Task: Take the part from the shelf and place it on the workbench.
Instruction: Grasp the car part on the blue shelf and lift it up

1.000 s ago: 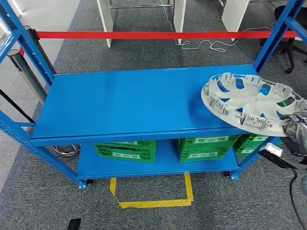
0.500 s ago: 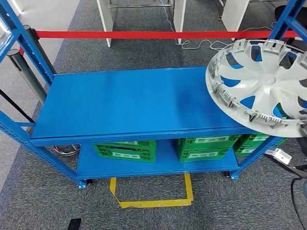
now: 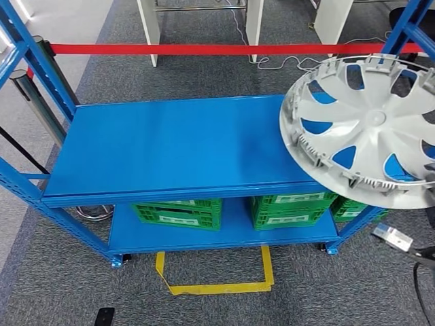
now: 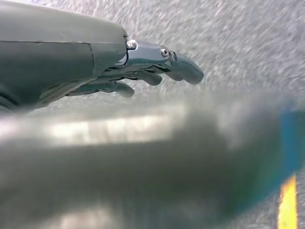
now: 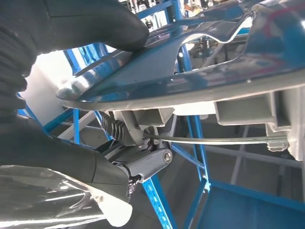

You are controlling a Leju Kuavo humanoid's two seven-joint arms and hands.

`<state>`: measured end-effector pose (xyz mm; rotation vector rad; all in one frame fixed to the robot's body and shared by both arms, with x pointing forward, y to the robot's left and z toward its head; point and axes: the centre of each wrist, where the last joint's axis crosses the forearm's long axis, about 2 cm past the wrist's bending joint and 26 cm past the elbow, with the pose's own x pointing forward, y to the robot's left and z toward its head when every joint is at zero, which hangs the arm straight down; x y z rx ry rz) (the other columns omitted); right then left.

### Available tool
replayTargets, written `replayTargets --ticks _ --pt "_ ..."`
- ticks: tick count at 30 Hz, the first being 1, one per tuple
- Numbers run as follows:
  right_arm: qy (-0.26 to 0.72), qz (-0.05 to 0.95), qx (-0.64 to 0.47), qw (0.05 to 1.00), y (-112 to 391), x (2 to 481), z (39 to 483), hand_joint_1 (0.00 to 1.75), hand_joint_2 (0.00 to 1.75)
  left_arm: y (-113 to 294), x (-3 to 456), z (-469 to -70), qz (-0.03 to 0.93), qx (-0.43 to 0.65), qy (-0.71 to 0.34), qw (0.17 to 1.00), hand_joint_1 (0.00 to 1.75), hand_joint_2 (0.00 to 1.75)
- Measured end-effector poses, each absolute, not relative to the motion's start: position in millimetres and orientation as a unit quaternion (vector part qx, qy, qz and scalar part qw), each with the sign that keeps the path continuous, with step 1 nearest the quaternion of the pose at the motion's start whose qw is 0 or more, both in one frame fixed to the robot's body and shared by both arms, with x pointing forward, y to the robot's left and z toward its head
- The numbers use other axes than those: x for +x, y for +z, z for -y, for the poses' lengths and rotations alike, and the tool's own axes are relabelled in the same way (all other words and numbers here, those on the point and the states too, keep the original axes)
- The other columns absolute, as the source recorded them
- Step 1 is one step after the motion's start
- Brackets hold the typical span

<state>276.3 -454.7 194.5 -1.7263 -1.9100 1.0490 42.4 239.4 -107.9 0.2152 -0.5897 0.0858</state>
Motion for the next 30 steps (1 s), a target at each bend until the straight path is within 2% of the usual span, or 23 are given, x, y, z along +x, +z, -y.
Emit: replayTargets --ticks 30 --pt "0.352 0.696 -0.607 0.148 208.8 262.2 441.7 1.75 1.75 -107.3 43.6 -235.8 0.295 0.106 0.025 0.949 0.0 1.75"
